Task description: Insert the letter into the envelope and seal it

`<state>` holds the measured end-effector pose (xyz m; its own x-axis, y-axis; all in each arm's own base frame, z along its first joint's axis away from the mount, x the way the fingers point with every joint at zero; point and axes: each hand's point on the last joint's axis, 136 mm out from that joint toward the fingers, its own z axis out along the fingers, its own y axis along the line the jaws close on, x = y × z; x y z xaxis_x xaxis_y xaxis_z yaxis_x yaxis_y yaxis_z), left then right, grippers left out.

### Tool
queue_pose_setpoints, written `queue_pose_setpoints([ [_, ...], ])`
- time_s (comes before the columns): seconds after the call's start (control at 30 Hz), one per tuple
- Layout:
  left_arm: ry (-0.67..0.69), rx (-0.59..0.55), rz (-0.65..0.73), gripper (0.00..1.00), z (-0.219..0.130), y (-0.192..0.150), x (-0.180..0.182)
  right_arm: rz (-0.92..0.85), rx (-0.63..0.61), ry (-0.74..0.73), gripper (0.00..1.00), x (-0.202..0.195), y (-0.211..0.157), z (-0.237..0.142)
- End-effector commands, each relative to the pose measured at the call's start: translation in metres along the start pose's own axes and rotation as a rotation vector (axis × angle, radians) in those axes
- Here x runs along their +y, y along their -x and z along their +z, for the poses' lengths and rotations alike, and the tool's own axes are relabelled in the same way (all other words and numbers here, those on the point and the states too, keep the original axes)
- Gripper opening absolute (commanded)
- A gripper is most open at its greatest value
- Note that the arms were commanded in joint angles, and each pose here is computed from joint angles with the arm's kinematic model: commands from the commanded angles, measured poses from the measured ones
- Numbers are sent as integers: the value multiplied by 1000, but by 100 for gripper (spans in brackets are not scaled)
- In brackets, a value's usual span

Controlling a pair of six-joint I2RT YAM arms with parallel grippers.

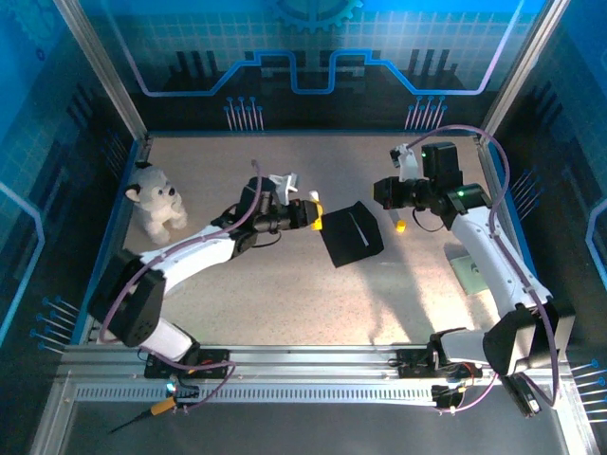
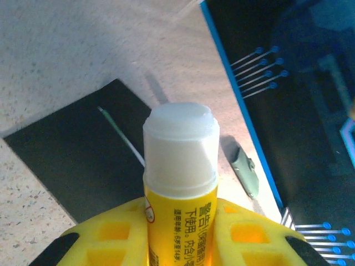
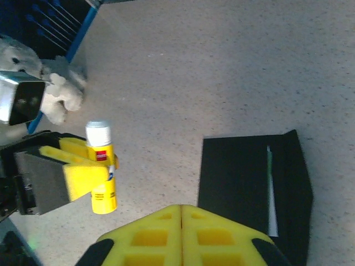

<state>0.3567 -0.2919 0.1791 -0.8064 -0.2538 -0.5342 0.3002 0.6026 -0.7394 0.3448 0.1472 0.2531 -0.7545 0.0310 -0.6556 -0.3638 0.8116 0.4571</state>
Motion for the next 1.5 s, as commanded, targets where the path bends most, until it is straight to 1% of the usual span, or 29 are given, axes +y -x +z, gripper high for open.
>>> queue_pose_setpoints([
  [0.0,-4,-76,-47,0,15,12,0,28,34,-25,0,-16,-11,4],
  [0.13,9,-72,-46,0,23,9,3,45,40,-43,0,-29,-18,9],
  [0.47,36,-36,-45,0,21,-1,11,67,75,-67,0,-49,-30,27],
  [0.97,57,6,-28,0,13,-14,15,88,96,-63,0,-56,-34,41],
  [1.17,14,29,2,0,17,-13,5,91,107,-35,0,-53,-39,45],
  [1.2,-9,37,12,0,19,-12,0,88,106,-20,4,-50,-40,46],
  [1.3,-94,58,36,0,23,-11,-17,70,103,41,25,-38,-40,45],
  [1.47,-230,66,70,0,28,-4,-46,38,85,214,41,-9,-37,42],
])
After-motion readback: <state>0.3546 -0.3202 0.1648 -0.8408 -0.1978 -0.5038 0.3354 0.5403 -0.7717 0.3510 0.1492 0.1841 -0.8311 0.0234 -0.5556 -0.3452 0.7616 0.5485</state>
